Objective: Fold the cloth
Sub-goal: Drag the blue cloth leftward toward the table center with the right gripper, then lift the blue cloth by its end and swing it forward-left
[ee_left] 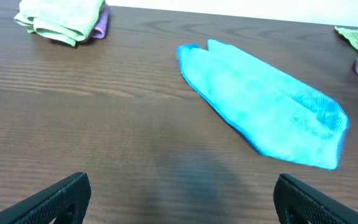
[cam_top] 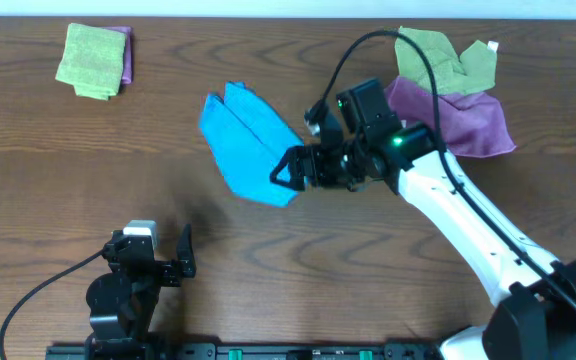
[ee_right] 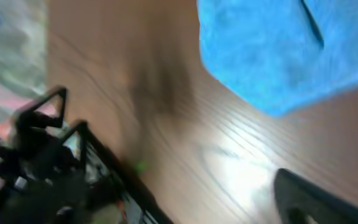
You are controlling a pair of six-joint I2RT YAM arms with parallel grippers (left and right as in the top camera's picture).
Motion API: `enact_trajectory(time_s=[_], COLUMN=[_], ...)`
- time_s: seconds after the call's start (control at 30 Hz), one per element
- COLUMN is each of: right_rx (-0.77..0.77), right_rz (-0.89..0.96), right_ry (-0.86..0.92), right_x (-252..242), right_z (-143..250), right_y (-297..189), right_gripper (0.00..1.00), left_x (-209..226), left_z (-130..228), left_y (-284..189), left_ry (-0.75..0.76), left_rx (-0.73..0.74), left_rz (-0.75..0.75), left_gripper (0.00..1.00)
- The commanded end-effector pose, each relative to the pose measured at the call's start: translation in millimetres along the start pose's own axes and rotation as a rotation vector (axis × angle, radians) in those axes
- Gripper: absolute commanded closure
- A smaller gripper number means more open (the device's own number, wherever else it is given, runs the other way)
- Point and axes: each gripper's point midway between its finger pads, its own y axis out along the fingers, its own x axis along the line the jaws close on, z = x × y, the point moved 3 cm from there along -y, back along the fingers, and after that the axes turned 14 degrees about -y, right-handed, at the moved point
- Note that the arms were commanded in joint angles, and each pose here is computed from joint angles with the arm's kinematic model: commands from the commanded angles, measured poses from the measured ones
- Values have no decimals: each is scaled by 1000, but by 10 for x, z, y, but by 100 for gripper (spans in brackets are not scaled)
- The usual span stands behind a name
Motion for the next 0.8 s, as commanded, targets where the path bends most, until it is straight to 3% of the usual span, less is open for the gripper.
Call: enact_trajectory(time_s=[0.0, 0.13, 0.2, 0.27, 0.33, 0.4, 0.43, 0.47, 0.57, 0.6, 0.67, 0.7, 0.77], right_rx=[-17, -87, -119, -116, -83, -29, -5, 15, 33, 39, 72, 93, 139], right_rz=[136, 341, 329, 294, 259, 261, 284, 331, 473, 497, 510, 507, 485], right_ry=[-91, -123, -167, -249, -294, -322, -324, -312, -260, -249, -220, -205, -163], right_x=[-167, -451, -440, -410, -390, -426, -485, -581, -890, -959, -1059, -1087, -1121], right_z=[-37, -192, -282, -335, -306, -221, -182, -153, -146, -139, -71, -25, 88], right_y=[-48, -61, 23, 192, 374, 512, 550, 572, 572, 563, 553, 548, 517], right_gripper=[1, 1, 1, 11, 29, 63, 88, 99, 96, 78, 55, 47, 43], left_x=[8, 8, 8, 8, 8, 8, 8, 8, 8, 8, 8, 8, 8], left_z=[82, 82, 82, 82, 82, 82, 82, 82, 82, 82, 82, 82, 82], left_y=[28, 28, 28, 28, 28, 28, 28, 28, 28, 28, 28, 28, 28], left_ry=[17, 17, 17, 17, 17, 17, 17, 17, 17, 17, 17, 17, 17], left_rx=[22, 22, 22, 22, 22, 22, 22, 22, 22, 22, 22, 22, 22], left_rz=[6, 6, 6, 6, 6, 6, 6, 6, 6, 6, 6, 6, 7], left_gripper=[5, 5, 5, 5, 5, 5, 5, 5, 5, 5, 5, 5, 5])
